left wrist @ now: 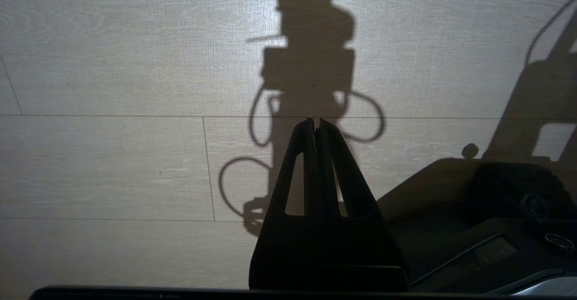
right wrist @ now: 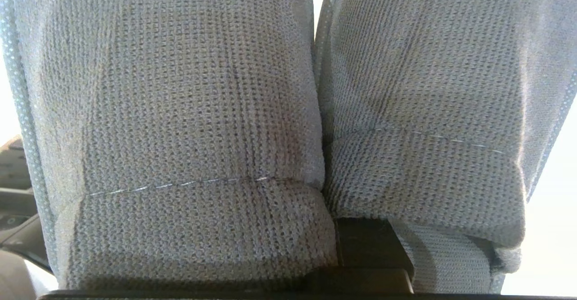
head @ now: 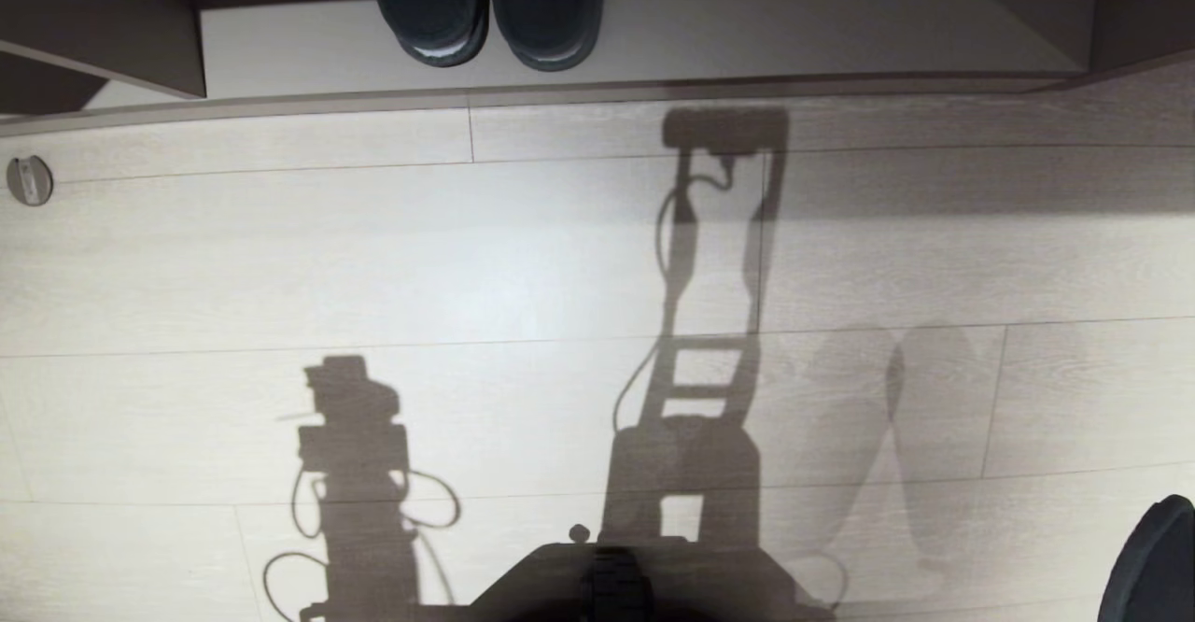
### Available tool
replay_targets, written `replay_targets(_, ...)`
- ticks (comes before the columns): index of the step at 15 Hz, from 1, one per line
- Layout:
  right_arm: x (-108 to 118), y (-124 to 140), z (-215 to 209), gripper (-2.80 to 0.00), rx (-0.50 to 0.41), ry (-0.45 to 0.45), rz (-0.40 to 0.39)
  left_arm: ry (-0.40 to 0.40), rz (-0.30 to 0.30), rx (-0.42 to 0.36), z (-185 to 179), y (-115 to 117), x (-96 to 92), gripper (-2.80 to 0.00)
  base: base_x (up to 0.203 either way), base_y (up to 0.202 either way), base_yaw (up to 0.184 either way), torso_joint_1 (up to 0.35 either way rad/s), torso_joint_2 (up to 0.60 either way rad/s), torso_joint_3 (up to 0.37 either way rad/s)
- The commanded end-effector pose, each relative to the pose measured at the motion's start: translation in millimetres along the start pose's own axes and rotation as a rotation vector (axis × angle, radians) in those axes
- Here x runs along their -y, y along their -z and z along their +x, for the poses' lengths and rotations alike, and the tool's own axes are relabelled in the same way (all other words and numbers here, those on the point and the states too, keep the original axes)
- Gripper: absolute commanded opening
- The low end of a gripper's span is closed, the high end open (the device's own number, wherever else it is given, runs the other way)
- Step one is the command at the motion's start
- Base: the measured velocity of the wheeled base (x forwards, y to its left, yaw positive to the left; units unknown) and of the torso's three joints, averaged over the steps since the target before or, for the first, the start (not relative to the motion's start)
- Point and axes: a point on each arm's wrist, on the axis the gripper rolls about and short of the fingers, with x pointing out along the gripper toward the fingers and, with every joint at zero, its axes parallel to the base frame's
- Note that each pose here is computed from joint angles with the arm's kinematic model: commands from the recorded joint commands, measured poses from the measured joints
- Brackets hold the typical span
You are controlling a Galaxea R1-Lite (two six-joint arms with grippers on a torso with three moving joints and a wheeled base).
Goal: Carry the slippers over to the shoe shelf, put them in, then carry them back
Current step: Place the slippers into the shoe cabinet
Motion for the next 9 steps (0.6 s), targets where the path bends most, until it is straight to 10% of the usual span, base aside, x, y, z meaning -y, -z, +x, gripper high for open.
replay_targets(1,0.0,0.0,0.0,-2.8,0.0,0.0,0.002,0.0,-0.001,0.0,0.0,0.0,0.0,-2.8,0.0,0.0,0.0,0.0,0.0,0.0)
replay_targets(9,0.5,-33.3,0.3,-2.8,-0.015,-0.075,-0.003,-0.001,-0.003,0.002,-0.2,0.0,0.0,-2.8,0.0,0.0,0.0,0.0,0.0,0.0)
